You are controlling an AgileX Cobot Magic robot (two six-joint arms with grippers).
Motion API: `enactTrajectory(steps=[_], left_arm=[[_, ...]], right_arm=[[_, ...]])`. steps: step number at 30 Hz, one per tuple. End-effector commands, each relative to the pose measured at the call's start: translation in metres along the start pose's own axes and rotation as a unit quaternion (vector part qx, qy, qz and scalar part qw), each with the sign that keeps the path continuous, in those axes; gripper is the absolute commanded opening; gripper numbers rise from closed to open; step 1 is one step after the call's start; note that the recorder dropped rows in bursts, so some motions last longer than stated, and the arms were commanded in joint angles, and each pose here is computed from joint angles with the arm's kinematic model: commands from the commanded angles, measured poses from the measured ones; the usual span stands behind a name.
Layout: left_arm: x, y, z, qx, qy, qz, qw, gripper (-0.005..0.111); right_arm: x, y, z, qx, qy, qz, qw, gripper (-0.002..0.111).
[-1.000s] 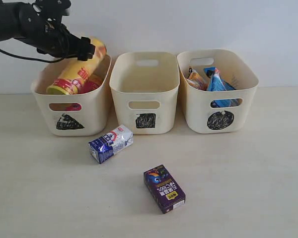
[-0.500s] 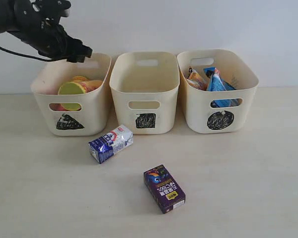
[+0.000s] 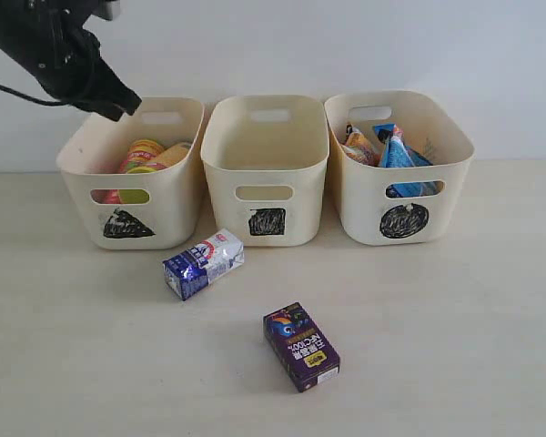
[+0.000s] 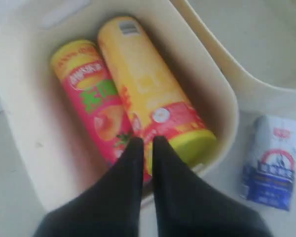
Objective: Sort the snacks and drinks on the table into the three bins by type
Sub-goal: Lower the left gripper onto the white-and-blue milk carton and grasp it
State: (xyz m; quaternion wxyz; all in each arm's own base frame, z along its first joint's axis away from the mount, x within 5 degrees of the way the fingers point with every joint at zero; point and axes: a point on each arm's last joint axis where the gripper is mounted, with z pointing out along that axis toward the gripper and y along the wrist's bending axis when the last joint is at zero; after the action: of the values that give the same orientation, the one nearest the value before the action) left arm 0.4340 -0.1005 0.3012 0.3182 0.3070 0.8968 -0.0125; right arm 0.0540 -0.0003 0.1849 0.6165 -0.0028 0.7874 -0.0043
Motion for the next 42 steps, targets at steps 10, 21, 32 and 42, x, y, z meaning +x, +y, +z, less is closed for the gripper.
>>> enactTrajectory(steps=[10,21,32,42], left_arm=[[0.031,-0.084,0.007,0.126,0.061,0.096,0.985,0.004],[0.044,-0.125,0.024,0.141,0.06,0.126,0.98,0.004],[0.059,-0.128,0.048,0.13,0.062,0.124,0.982,0.064],[0.07,-0.129,0.087,0.117,0.072,0.135,0.981,0.083]], right_arm=[[0.001,0.0,0.0,0.0,-0.003,0.0,1.0,0.0],[0.001,0.0,0.0,0.0,-0.003,0.0,1.0,0.0],[0.001,0.0,0.0,0.0,-0.003,0.0,1.0,0.0],[0.001,0.0,0.0,0.0,-0.002,0.0,1.0,0.0]])
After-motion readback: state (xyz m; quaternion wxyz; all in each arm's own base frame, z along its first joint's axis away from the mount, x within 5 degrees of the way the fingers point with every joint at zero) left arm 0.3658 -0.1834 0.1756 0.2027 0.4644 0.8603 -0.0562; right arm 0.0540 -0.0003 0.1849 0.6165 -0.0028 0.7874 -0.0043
